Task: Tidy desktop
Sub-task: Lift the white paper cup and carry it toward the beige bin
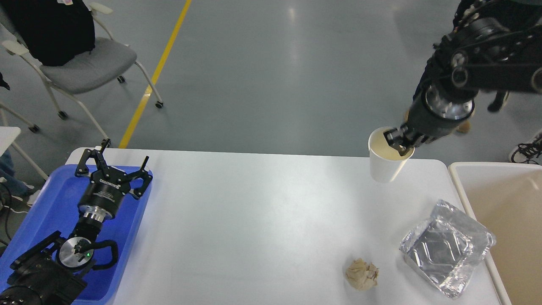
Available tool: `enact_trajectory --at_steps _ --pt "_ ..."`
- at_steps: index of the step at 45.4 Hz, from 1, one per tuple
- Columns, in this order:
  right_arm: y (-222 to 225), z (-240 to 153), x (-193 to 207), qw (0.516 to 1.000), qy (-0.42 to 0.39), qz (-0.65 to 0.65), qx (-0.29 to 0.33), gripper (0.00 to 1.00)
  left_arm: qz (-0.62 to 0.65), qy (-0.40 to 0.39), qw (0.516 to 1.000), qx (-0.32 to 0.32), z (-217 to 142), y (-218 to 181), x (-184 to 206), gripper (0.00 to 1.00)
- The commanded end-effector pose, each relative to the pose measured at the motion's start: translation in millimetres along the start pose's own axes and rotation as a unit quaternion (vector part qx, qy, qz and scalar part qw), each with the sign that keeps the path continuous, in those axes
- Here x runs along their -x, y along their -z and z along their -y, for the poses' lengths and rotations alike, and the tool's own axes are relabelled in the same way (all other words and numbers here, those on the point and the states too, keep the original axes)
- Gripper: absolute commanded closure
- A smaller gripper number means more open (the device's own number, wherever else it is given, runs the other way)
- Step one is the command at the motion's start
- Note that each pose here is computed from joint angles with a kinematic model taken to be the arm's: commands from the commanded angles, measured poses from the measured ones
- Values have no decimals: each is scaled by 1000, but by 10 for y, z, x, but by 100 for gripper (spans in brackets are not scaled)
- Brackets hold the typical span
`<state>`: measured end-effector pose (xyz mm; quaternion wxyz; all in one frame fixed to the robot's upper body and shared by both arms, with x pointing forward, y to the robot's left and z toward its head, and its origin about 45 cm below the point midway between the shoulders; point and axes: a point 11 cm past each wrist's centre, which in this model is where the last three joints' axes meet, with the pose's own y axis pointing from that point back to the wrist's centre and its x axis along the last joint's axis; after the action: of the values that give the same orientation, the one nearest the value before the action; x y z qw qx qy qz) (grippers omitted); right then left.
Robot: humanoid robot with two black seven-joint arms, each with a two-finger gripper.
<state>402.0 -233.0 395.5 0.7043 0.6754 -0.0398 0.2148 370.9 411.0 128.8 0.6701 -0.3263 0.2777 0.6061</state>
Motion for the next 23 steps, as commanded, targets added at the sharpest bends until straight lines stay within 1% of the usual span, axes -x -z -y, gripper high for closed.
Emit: enact_trajectory --at_steps 1,6,9,17,20,23 --pt "-161 -554 -39 1000 -21 12 11 100 0 0 1000 0 0 0 0 1" --pt "-335 -578 -12 999 -28 38 11 100 0 0 1000 1 0 -1 0 1" --pt "-478 -598 -33 997 -51 58 16 100 0 0 1000 1 0 -1 0 1" --pt "-1006 -833 -193 977 -154 149 12 100 0 0 1000 1 0 -1 0 1" --pt "-1224 -952 -275 959 -210 189 10 100 0 0 1000 1 0 -1 0 1" --pt "-1538 -1000 -266 938 -257 234 22 100 0 0 1000 1 0 -1 0 1"
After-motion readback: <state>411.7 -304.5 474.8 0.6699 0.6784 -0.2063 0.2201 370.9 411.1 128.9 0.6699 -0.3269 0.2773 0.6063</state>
